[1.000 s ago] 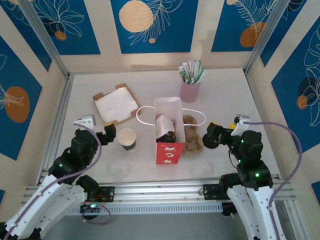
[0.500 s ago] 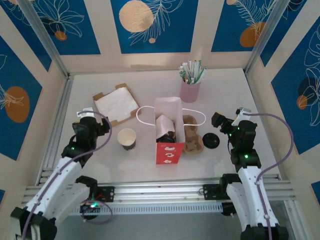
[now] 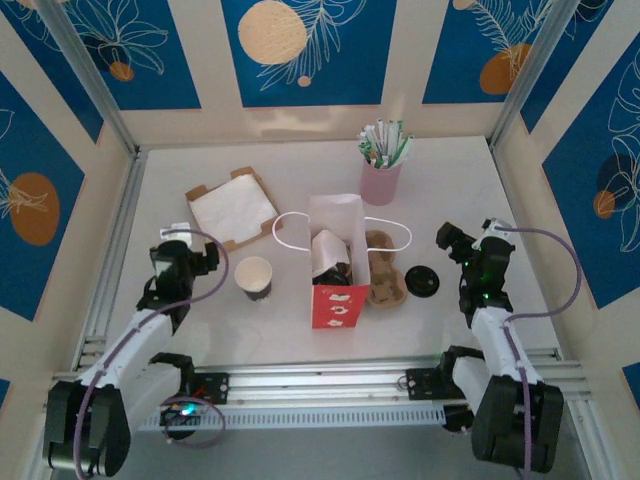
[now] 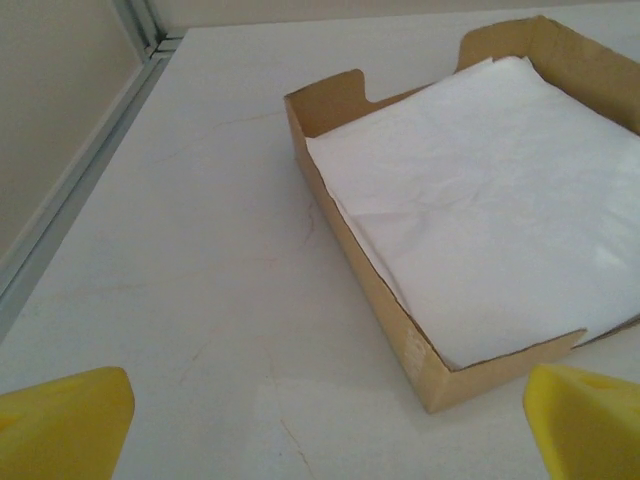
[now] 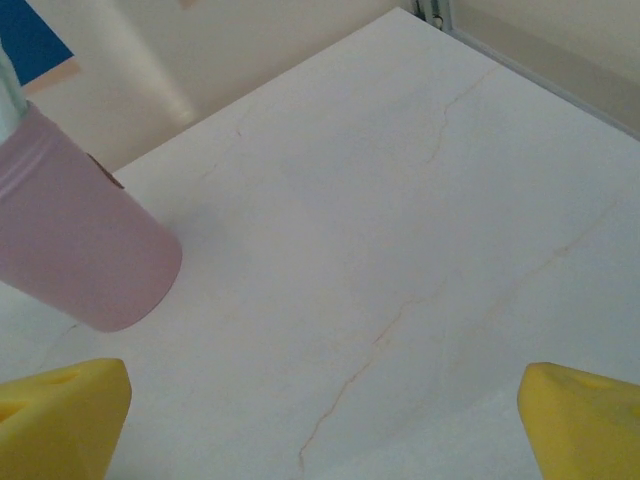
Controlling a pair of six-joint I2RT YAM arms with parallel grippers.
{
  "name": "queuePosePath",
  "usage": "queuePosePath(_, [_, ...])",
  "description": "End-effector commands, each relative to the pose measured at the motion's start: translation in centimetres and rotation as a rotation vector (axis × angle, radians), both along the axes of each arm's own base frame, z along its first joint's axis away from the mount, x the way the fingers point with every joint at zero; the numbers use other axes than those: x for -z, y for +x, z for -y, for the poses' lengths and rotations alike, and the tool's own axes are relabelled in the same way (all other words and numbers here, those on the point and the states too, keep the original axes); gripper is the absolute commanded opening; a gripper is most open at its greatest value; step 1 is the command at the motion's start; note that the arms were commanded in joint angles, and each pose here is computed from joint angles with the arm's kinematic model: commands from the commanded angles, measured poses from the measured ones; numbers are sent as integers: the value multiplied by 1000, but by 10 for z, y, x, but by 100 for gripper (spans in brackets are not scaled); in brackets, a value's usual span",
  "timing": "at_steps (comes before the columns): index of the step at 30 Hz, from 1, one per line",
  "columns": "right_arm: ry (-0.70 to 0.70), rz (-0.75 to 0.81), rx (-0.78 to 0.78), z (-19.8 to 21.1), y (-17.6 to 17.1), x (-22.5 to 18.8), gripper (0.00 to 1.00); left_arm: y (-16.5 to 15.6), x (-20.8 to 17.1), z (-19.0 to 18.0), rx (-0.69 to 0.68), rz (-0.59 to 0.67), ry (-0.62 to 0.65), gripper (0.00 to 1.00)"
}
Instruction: Pack the takeout coffee
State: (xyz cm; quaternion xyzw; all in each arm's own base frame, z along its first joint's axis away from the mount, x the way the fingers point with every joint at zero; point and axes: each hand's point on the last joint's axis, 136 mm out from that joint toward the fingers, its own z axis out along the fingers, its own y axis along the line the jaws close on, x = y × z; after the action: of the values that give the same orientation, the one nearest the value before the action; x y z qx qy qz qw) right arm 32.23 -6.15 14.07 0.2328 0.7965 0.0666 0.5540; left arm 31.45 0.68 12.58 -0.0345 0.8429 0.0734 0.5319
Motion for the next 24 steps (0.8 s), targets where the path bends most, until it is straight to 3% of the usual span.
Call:
queuePosePath(1, [-12,83,41,9,12,-10,99,15,-22,-2,12,130,45,100])
queuePosePath(16, [-37,-8,-44,-4,50,24,99,58,9,-15,-66,53,105,100])
queuePosePath(24, [-280,27,-257,-67,66,34,99,70,14,-14,-65,21,116,100])
